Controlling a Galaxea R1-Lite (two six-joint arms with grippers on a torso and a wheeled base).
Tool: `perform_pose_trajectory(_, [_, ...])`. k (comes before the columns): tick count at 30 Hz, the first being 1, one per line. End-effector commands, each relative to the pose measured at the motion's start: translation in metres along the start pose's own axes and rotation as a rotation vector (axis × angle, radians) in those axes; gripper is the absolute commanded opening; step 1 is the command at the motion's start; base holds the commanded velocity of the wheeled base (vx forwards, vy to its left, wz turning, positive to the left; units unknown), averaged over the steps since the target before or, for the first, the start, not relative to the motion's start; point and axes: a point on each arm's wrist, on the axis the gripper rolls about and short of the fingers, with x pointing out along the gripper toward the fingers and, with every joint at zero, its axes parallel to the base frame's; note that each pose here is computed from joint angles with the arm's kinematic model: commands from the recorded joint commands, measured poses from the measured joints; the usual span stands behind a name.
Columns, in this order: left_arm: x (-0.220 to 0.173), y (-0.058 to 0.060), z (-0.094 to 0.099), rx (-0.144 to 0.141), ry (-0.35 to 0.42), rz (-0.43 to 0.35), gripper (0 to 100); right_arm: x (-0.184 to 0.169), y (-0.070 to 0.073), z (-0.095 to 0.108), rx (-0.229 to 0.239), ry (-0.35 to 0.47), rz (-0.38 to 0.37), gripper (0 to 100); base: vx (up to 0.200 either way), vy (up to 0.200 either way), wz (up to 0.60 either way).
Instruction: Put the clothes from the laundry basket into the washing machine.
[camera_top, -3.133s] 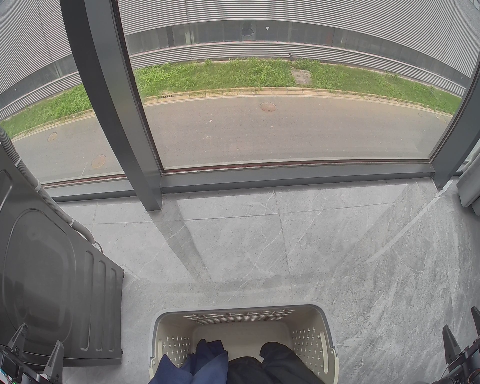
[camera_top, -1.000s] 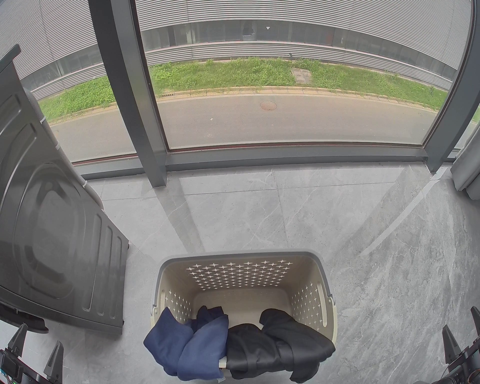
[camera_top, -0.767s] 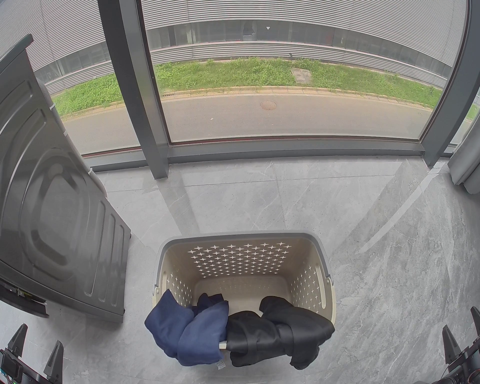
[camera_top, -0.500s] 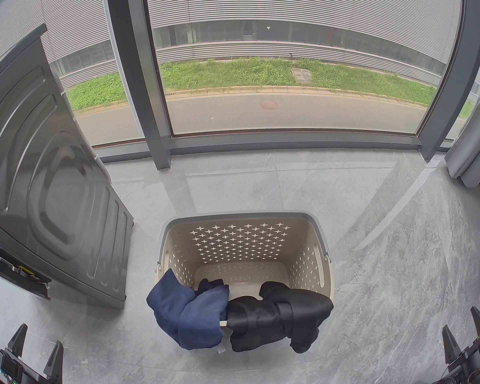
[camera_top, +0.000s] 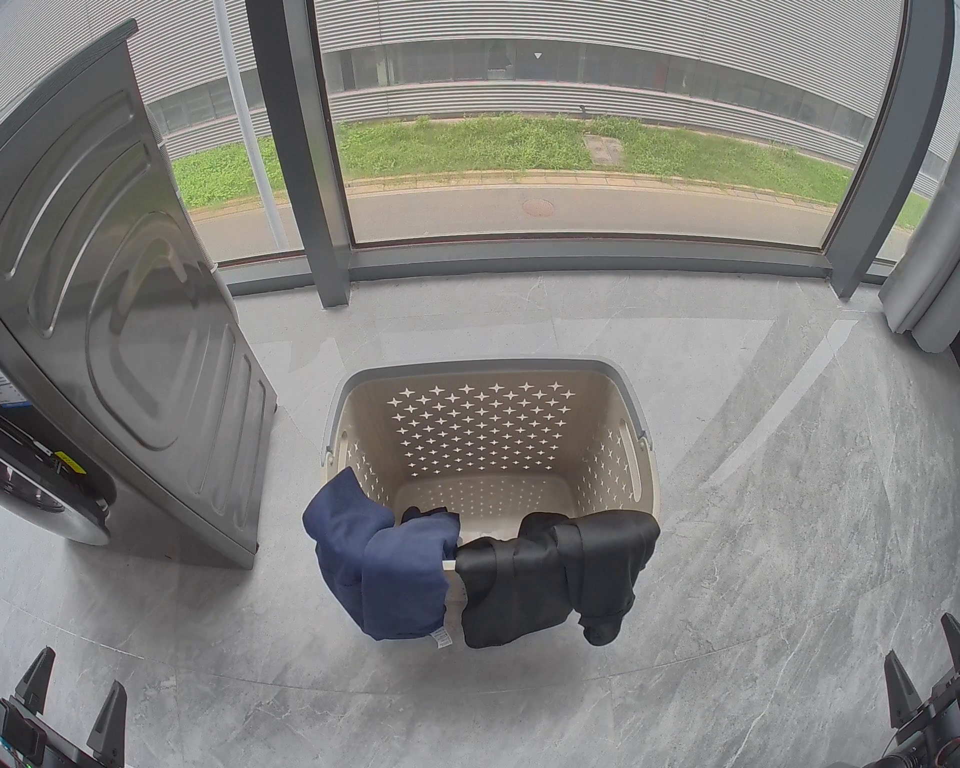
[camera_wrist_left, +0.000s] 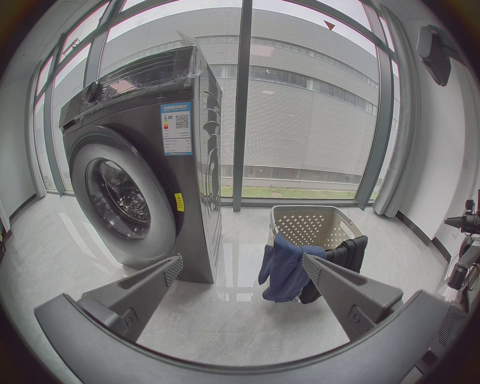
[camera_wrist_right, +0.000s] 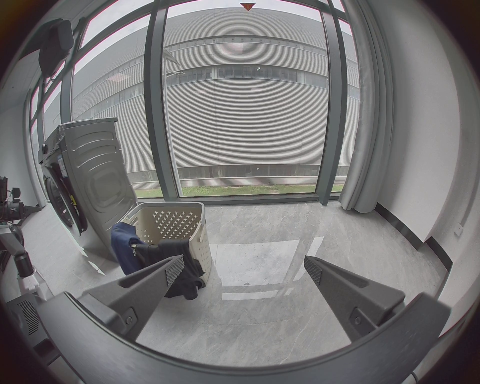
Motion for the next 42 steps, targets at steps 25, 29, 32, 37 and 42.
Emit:
perform_pose_trajectory(25, [-0.0002,0.0003,-0.0049,0.000,-0.002,0.000,100,0.0001,0.0000,-0.0052,0.000,0.001,0.001,100,0.000,0.176,0.00])
perform_pose_trajectory(29, [-0.0002,0.0003,-0.0049,0.003,-0.002,-0.001,100,0.0001,0.0001,-0.0052,0.001,0.001,-0.001,100,0.000,0.200,0.00])
perform_pose_trajectory(32, [-0.0002,0.0003,-0.0049,0.003,-0.002,-0.001,100,0.0001,0.0001,-0.0052,0.001,0.001,-0.001,100,0.000,0.200,0.00])
perform_pose_trajectory(37, [-0.0002,0.0003,-0.0049,0.001,-0.002,-0.001,100,0.0001,0.0000,-0.0052,0.001,0.001,0.001,100,0.000,0.200,0.00])
perform_pose_trajectory(42, [-0.0002,0.0003,-0.0049,0.001,-0.002,-0.001,100,0.0001,0.0000,-0.0052,0.001,0.001,0.001,100,0.000,0.200,0.00])
